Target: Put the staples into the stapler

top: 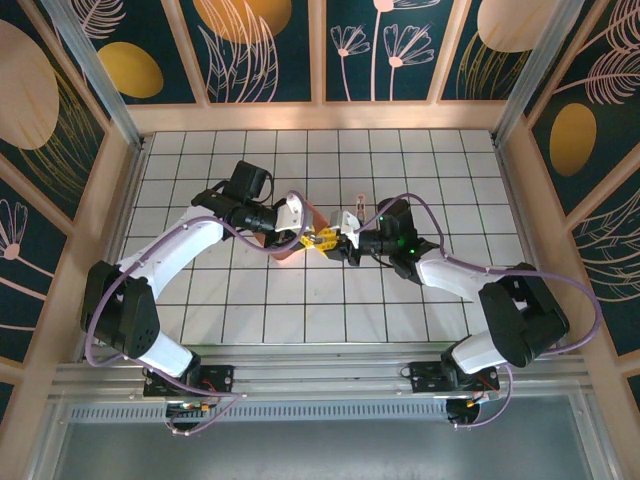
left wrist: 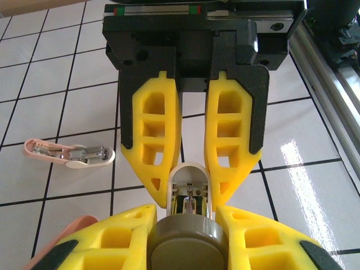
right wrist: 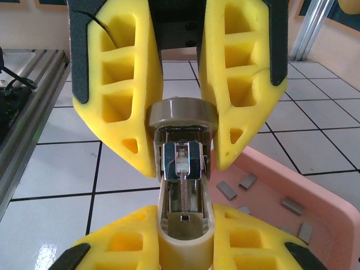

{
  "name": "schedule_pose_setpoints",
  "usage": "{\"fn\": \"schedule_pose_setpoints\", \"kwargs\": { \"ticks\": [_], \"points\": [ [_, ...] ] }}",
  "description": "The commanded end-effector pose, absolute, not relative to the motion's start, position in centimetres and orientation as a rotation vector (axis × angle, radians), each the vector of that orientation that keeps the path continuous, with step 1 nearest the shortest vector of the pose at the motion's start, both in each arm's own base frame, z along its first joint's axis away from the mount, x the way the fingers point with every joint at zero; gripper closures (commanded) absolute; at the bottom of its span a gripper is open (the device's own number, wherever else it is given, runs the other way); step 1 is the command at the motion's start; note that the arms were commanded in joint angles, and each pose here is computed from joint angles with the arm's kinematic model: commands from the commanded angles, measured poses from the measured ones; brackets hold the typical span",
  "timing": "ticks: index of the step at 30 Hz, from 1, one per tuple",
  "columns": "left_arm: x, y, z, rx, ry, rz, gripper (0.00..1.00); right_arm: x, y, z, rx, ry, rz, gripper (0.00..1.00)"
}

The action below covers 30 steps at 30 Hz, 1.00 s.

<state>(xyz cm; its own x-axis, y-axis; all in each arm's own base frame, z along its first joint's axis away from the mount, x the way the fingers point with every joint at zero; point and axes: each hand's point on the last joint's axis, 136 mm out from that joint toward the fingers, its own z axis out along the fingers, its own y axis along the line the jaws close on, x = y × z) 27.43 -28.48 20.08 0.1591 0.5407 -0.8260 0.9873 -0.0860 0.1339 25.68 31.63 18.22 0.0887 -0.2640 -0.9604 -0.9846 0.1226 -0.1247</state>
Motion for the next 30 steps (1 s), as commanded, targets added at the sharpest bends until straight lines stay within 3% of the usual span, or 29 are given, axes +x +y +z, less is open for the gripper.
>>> {"fn": "schedule_pose_setpoints", "kwargs": {
  "ticks": [1, 8, 17, 22, 25, 30],
  "points": [
    [27.0, -28.4, 21.0, 1.721, 1.454, -0.834, 0.77, 25.8, 31.5, 18.9, -1.332, 1.379, 0.887, 0.88],
    [26.8, -28.4, 21.1, 1.727, 1.447, -0.832, 0.76, 25.8, 32.0, 20.2, -1.348, 1.351, 0.877, 0.89],
    [26.7, -28.4, 21.2, 1.728, 1.434, -0.840, 0.58, 25.6, 32.6, 20.6, -1.357, 1.343, 0.873, 0.90],
    [26.7, -28.5, 21.3, 1.728, 1.426, -0.844, 0.56, 25.7, 32.9, 21.1, -1.369, 1.334, 0.865, 0.90],
    [26.7, -28.6, 21.6, 1.727, 1.418, -0.855, 0.62, 25.7, 33.0, 21.2, -1.371, 1.334, 0.864, 0.90],
    [26.6, -28.6, 21.9, 1.728, 1.415, -0.865, 0.81, 25.7, 32.6, 20.1, -1.367, 1.364, 0.862, 0.90]
  ]
}}
